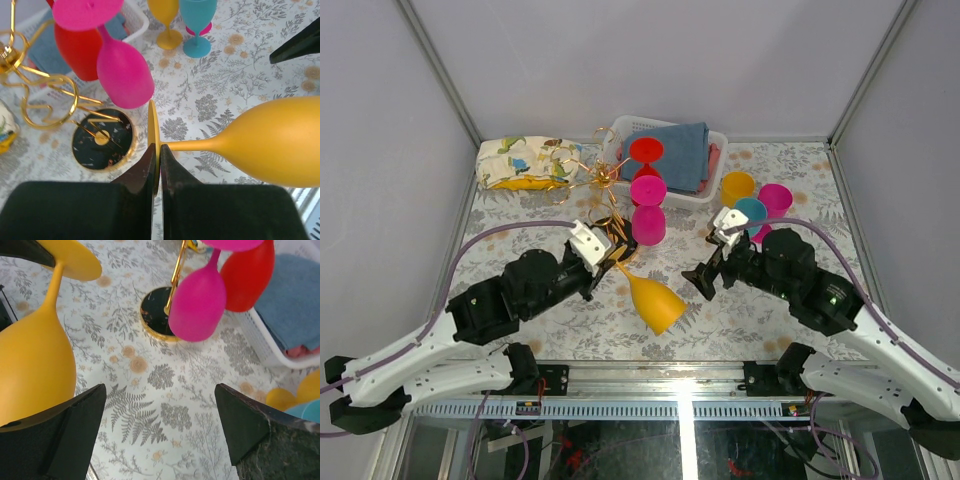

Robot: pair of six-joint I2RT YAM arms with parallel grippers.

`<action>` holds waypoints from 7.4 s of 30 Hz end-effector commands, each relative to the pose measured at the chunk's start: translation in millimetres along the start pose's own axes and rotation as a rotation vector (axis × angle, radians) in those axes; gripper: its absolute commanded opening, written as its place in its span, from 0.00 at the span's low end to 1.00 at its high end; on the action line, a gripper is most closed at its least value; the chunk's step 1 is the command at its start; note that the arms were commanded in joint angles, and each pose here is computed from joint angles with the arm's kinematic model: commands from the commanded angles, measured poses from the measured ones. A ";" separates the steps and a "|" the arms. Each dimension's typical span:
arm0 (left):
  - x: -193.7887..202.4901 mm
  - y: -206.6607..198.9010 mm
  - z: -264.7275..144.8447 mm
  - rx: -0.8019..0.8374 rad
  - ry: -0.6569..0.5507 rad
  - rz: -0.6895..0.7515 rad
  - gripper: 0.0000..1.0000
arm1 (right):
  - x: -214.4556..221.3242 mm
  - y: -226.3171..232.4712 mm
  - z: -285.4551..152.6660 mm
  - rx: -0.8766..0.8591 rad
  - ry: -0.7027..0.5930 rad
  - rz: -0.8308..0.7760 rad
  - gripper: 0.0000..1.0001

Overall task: Place the wine glass upside down on the wine glass rack
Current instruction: Turn the wine glass upside down at the wine rack.

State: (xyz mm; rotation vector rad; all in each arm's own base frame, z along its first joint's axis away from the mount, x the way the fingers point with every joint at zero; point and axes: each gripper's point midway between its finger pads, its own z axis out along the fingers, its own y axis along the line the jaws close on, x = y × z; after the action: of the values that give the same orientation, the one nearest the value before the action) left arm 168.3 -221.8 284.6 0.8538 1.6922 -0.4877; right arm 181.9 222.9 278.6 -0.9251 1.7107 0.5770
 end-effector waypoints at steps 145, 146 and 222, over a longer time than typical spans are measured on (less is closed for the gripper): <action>-33.2 -38.9 33.7 0.110 -0.181 -0.460 0.43 | -90.4 43.8 24.5 -0.222 -0.607 -0.554 0.01; -33.9 -39.0 33.5 0.112 -0.183 -0.460 0.45 | -89.7 44.9 24.4 -0.228 -0.608 -0.554 0.01; -28.4 43.5 -20.9 -0.180 -0.567 -0.421 0.00 | -33.5 -11.6 26.8 0.067 -0.375 -0.269 0.65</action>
State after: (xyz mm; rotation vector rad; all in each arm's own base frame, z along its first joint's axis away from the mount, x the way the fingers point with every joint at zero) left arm 177.3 -210.7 295.1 0.3414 1.4539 -0.7896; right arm 205.7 251.4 288.2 -0.9935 1.2484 0.4850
